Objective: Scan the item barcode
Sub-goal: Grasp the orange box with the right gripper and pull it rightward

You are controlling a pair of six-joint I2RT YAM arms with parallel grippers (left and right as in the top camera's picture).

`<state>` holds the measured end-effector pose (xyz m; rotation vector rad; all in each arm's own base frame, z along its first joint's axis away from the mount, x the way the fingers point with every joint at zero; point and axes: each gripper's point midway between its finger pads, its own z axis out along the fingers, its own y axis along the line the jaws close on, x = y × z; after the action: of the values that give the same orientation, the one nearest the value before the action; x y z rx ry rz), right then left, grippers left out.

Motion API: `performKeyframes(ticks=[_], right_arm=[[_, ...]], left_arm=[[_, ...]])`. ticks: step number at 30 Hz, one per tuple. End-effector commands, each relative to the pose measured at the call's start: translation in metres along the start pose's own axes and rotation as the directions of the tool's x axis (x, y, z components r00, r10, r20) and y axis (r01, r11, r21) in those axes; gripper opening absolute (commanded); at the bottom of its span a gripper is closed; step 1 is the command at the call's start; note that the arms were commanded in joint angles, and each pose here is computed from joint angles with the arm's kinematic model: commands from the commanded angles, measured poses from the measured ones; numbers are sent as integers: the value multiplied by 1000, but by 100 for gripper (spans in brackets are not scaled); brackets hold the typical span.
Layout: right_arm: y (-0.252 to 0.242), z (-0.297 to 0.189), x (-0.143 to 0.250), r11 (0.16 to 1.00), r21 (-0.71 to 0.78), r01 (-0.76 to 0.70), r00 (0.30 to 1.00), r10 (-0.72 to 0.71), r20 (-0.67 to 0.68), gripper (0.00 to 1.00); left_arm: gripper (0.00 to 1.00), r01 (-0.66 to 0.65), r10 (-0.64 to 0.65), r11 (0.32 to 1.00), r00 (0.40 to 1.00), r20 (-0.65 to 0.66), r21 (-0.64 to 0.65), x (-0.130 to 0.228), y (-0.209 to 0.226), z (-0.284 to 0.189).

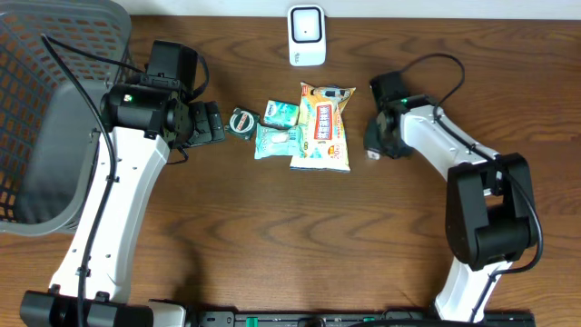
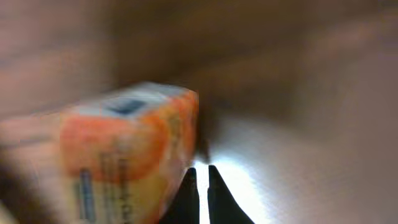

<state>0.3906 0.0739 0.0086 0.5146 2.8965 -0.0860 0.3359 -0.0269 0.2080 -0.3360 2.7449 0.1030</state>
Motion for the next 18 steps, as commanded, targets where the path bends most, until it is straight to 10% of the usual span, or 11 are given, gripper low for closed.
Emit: performKeyframes(ticks=[1,8,18], right_arm=[[-14,-1,0,996,50,-76,997,76,5,1],[-13,-40,-9,996,-4,-87,994,87,67,2],[16,-86,-20,980,-190,62,988,-33,148,37]], left_arm=[[99,6,-6,1000,1000,5,-16,-1,4,0],[99,6,-6,1000,1000,5,-16,-1,4,0],[98,7,-6,1000,1000,5,-16,-1,4,0]])
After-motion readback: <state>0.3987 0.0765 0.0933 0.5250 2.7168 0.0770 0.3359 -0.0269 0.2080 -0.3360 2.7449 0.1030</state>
